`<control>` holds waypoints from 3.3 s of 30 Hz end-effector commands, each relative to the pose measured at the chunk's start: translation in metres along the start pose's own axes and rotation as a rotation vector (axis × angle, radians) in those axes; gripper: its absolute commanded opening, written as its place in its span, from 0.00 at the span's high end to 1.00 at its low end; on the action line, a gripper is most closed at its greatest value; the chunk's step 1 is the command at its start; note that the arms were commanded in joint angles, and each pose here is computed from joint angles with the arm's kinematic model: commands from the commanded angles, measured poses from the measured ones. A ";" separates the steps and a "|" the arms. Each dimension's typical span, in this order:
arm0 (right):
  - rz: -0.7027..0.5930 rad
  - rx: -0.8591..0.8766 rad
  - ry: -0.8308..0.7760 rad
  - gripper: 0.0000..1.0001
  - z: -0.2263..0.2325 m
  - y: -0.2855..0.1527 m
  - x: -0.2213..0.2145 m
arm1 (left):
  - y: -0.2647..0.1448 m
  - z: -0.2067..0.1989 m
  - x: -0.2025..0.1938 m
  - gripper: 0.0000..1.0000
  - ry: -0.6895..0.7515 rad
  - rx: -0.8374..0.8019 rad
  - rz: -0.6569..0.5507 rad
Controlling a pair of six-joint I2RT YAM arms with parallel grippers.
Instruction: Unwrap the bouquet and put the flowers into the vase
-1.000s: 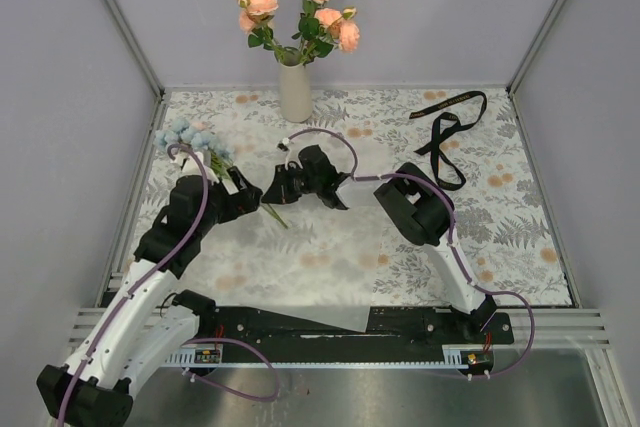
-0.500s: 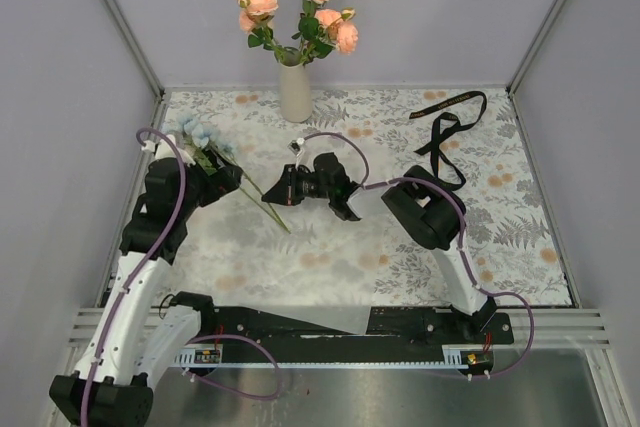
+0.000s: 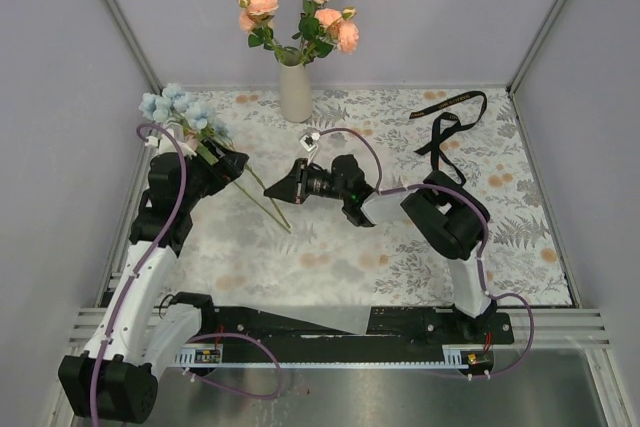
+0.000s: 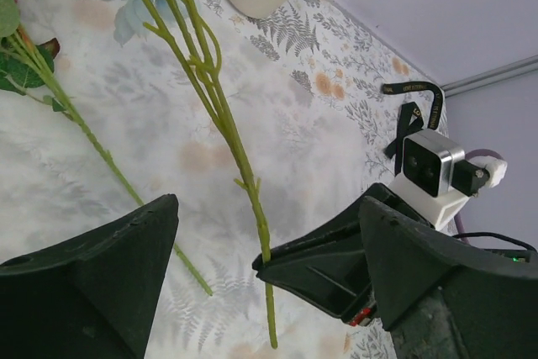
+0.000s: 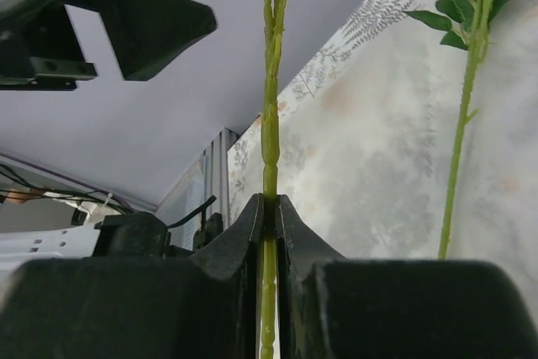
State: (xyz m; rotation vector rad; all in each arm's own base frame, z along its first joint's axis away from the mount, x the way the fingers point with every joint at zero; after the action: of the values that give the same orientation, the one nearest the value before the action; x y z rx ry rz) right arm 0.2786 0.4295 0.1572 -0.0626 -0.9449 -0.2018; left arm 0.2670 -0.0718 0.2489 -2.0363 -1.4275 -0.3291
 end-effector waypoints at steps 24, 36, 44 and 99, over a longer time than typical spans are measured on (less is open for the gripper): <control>-0.141 0.180 -0.065 1.00 0.066 -0.042 0.025 | 0.022 -0.035 0.014 0.43 0.077 -0.232 -0.027; -0.127 0.150 -0.046 0.95 0.063 -0.049 0.017 | 0.032 -0.039 0.011 1.00 0.084 -0.260 0.014; -0.127 0.043 -0.032 0.54 0.061 -0.063 0.020 | 0.023 -0.068 0.022 1.00 0.165 -0.381 -0.010; -0.111 -0.720 -0.407 0.01 0.050 -0.163 0.103 | 0.214 -0.254 0.122 1.00 0.670 -0.773 -0.786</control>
State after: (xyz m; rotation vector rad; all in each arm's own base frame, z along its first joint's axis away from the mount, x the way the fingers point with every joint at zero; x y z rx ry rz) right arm 0.2527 0.2615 0.2432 -0.7303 -1.1950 -0.5864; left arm 0.5507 -0.1908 0.4309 -1.4890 -1.5973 -1.8725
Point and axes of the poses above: each gripper's point midway between its finger pads, its own y axis out along the fingers, its own z axis along the line the jaws close on, x = y × z, the point moved 4 cm from there along -y, back along the fingers, and after that the axes turned 12 degrees about -y, right-handed, at the moved point
